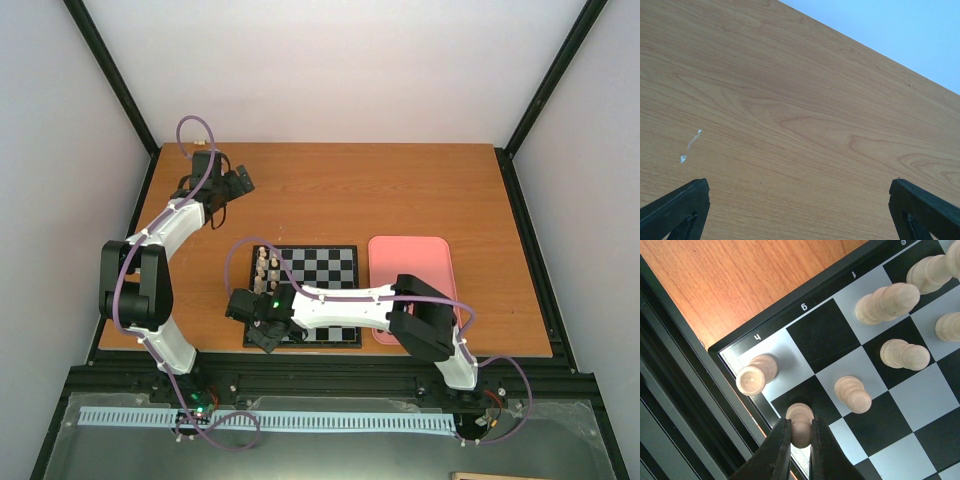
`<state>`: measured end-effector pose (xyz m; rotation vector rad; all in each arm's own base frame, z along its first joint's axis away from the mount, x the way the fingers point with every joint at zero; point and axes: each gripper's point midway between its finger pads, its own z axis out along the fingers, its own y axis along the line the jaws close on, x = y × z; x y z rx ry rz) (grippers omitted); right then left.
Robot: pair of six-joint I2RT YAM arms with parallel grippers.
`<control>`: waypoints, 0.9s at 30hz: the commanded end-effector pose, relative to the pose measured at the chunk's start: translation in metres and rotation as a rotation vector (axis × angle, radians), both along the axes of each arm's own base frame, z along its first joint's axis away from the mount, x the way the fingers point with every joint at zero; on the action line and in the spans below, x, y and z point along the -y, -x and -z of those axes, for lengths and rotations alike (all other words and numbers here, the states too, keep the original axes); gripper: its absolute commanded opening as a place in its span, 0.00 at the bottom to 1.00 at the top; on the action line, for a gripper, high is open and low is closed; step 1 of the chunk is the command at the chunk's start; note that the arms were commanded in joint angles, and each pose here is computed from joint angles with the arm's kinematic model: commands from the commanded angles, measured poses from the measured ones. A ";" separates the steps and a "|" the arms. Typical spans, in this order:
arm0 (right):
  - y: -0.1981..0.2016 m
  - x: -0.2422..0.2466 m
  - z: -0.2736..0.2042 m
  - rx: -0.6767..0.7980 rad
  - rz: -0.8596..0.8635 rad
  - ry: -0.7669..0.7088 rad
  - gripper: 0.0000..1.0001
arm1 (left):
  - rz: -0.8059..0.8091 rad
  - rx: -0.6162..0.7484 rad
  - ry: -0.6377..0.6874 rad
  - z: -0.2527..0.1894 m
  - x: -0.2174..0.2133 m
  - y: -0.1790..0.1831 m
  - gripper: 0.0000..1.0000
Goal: Set up the chess pieces on the board
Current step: Place the chess piece on the chessboard.
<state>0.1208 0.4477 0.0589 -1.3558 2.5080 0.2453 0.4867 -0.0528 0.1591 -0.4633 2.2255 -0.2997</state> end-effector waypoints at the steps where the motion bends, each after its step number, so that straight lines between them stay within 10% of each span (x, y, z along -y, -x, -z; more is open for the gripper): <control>1: 0.001 -0.006 0.007 -0.001 -0.013 0.001 0.04 | 0.016 0.041 -0.013 -0.019 0.003 -0.005 1.00; 27: 0.004 0.003 0.001 -0.007 -0.009 0.003 0.19 | 0.016 0.042 -0.013 -0.019 0.003 -0.006 1.00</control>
